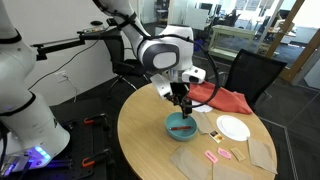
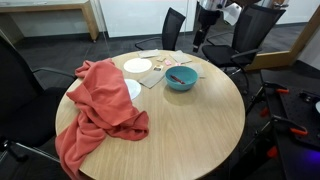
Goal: Take the red pen out of the blue bowl
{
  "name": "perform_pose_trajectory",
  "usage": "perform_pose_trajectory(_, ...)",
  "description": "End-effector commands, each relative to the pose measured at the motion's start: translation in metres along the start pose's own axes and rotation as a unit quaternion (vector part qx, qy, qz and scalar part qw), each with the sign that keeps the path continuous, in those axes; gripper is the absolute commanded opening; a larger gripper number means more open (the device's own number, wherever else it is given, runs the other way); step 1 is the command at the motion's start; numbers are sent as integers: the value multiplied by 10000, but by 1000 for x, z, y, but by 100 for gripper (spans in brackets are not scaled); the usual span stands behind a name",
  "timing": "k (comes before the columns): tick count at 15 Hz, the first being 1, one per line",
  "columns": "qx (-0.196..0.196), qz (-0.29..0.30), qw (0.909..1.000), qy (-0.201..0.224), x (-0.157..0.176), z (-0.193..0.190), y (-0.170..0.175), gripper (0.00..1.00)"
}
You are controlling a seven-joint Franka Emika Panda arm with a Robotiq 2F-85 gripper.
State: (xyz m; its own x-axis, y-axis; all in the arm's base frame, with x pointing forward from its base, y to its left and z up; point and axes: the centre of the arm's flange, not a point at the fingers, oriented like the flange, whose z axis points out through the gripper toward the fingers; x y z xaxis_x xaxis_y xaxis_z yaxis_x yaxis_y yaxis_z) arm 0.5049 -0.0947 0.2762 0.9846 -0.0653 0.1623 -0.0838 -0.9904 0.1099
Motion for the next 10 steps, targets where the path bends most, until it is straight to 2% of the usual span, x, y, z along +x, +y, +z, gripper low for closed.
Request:
perform_pose_trajectory(1, -1, 4, 10000, 7, 0, -1, 0, 100)
perform_pose_trajectory(4, -1, 5, 10000, 11, 0, -1, 1, 100)
perform_pose_trajectory(10, 107, 16, 9999, -29, 24, 42, -31, 100)
